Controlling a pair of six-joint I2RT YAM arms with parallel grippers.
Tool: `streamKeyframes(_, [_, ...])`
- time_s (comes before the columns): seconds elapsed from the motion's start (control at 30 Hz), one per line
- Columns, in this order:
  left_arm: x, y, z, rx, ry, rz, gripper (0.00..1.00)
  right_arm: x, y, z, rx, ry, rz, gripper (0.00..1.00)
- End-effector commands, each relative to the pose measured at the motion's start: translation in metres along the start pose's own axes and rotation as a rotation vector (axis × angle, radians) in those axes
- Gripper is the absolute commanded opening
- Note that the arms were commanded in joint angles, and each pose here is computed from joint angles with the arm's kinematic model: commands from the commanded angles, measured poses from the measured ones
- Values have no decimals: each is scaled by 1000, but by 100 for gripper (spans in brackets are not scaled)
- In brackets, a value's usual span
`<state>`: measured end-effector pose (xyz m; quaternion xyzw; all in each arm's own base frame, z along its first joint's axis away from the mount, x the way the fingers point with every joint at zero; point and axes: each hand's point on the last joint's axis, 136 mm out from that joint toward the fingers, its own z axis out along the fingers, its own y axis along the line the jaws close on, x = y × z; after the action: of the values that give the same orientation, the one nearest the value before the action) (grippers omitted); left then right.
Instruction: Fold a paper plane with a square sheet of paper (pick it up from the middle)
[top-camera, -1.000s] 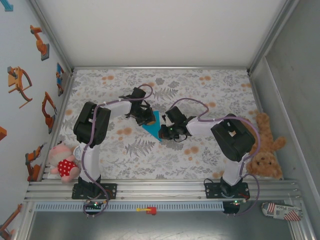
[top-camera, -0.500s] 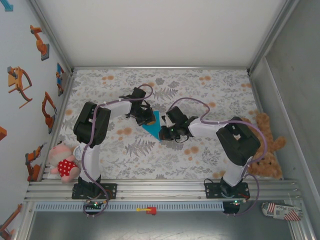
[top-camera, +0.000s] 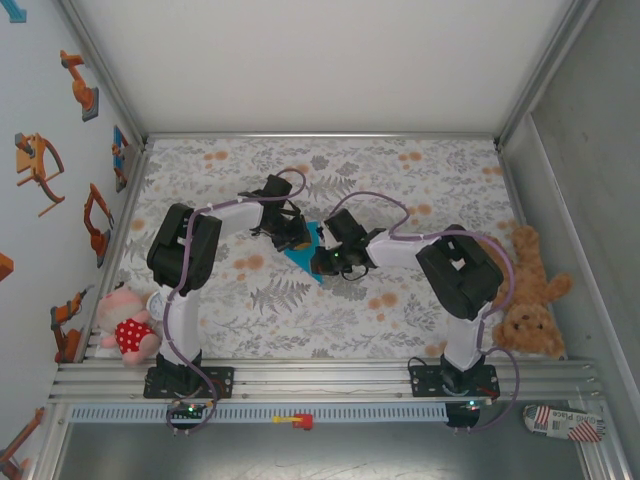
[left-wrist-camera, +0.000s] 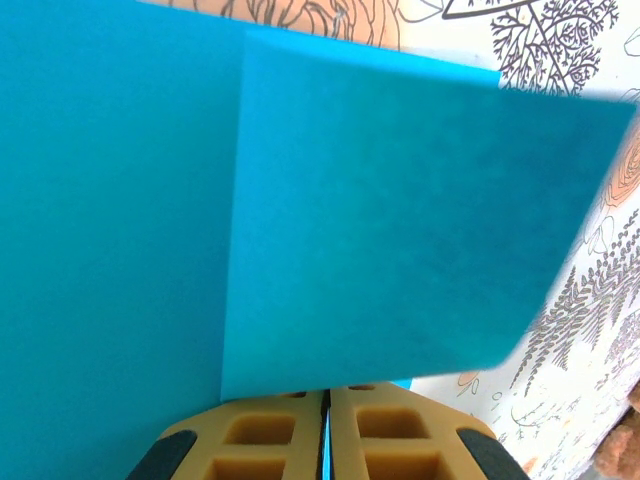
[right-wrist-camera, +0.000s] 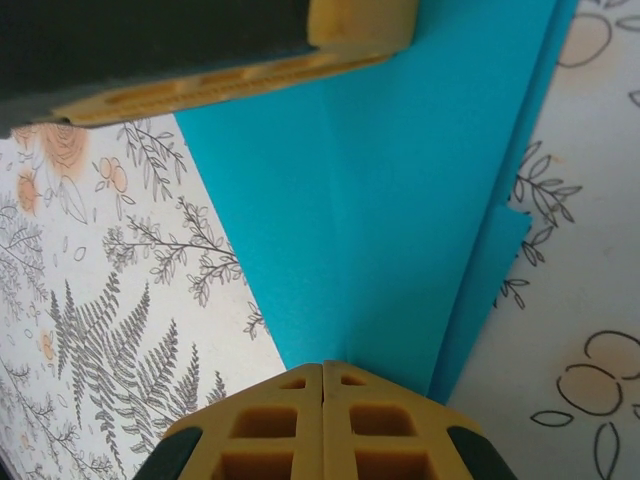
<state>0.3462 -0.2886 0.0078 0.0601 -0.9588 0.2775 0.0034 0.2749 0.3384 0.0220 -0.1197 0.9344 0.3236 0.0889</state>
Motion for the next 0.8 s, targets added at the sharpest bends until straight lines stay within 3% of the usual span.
streamKeyframes(0.0, [30,94,31,-324,85,-93,11,18,-13,2,33,36,23,0])
streamKeyframes(0.47, [29,101,32,-361,88,-91,11,88,-31,-22,11,132,50,0])
streamKeyframes(0.77, [32,85,28,-314,78,-105,11,15,9,-64,6,-146,-49,0])
